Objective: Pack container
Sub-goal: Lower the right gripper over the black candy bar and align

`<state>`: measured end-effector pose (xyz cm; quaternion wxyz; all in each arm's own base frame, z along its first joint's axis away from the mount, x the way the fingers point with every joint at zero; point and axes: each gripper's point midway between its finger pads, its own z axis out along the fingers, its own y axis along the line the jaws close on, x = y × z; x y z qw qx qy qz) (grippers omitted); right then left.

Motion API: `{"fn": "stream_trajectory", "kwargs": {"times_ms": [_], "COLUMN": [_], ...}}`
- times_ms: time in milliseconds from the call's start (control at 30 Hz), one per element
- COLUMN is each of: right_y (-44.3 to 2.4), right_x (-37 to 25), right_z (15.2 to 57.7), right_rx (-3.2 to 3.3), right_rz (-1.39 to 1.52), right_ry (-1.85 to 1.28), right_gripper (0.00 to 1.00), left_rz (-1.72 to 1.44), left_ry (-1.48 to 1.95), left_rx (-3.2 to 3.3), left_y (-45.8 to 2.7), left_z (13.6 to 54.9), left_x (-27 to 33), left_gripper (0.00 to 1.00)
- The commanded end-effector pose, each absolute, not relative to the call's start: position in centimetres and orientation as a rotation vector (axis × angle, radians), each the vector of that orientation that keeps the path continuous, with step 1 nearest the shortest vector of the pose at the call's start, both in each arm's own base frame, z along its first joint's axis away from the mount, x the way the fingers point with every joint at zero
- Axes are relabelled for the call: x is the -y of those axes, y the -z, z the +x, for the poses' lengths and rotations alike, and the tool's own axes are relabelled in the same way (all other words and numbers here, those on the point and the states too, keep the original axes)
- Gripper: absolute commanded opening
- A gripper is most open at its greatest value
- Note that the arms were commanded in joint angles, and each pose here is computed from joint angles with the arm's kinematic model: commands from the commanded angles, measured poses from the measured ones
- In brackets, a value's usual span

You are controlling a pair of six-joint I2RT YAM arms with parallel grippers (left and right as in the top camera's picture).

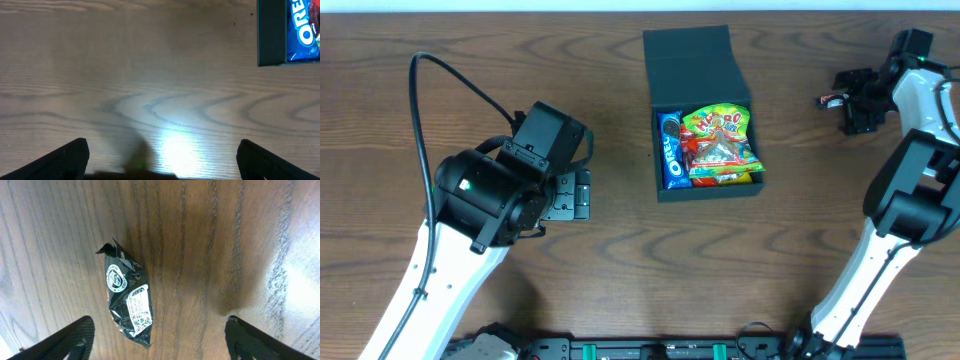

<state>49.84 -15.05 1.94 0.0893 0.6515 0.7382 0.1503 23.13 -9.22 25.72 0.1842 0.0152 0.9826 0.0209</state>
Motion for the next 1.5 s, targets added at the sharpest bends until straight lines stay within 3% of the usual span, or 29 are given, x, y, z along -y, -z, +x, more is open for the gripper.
{"fn": "stream_trajectory", "kwargs": {"times_ms": [0,900,1100,1267,1400,1467], "right_y": [-1.9,-1.3,-1.3,-1.3,-1.4,-1.4], "right_x": [15.2,15.0,15.0,15.1,15.2,15.1], "right_z": [49.9,47.6,47.7,47.9,48.1,48.2], "right_rx": [-2.193,-2.256,-2.254,-2.248,-2.242,-2.241], "right_rz": [1.951,2.004,2.003,1.997,1.989,1.986], "right_ry": [-0.447,-0.353,-0.354,-0.357,-0.362,-0.369], "right_gripper": [0.80,0.78,0.36,0.24,0.02,0.02], "left_rz": [0.037,0.044,0.046,0.049,0.050,0.053], "left_ry": [-0.042,-0.037,-0.037,-0.038,-0.038,-0.038], "left_rx": [-2.777,-2.787,-2.786,-2.787,-2.786,-2.786], "left_y": [-25.7,-25.6,-25.6,-25.6,-25.6,-25.6], "left_z": [23.0,22.8,22.8,22.8,22.8,22.9], "left_x": [9.3,9.4,9.4,9.4,9.4,9.4], "left_gripper": [0.95,0.95,0.95,0.95,0.95,0.95]}}
